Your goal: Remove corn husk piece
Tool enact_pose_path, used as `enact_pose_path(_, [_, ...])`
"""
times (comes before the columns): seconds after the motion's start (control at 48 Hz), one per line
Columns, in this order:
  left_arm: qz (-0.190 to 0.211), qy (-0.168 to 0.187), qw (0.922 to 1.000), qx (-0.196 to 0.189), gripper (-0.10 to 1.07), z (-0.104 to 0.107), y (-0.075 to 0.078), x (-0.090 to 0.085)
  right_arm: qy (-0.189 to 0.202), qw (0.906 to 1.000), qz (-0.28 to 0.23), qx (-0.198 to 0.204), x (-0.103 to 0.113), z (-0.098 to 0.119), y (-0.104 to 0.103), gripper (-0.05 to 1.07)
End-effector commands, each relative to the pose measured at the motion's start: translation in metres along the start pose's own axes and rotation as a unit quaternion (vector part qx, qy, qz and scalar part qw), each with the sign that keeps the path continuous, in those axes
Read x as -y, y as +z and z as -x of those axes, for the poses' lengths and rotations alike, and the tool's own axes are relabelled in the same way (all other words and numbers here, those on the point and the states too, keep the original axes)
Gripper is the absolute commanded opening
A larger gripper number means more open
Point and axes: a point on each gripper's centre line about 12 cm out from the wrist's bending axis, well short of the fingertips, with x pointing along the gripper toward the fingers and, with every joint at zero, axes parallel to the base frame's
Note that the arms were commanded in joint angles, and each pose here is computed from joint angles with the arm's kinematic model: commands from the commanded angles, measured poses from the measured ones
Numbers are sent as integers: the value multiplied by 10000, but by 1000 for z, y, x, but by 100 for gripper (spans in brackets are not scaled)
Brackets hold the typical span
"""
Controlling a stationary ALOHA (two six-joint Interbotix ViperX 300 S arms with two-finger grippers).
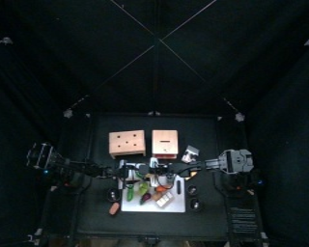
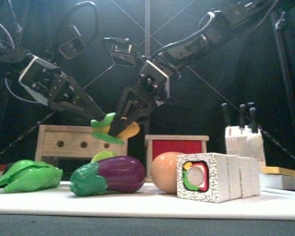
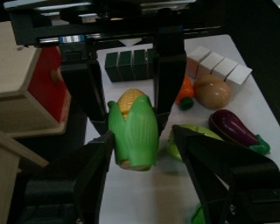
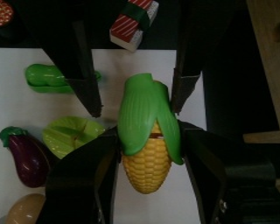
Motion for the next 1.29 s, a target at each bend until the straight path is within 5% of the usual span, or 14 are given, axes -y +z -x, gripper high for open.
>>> enact_pose_path(0.0, [-3,38,9999,128,88,-3,9,-1,-58,9992,-75,379,7,17,24,67])
enact_pose_path(0.667, [-103,241,9996,110,59,0,10,-6,-70,9990,-147,407,10,17,27,67])
enact_pose_path(1.271, [-104,241,9996,102,46,3,9,-7,-73,9991,-160,384,10,18,25,67])
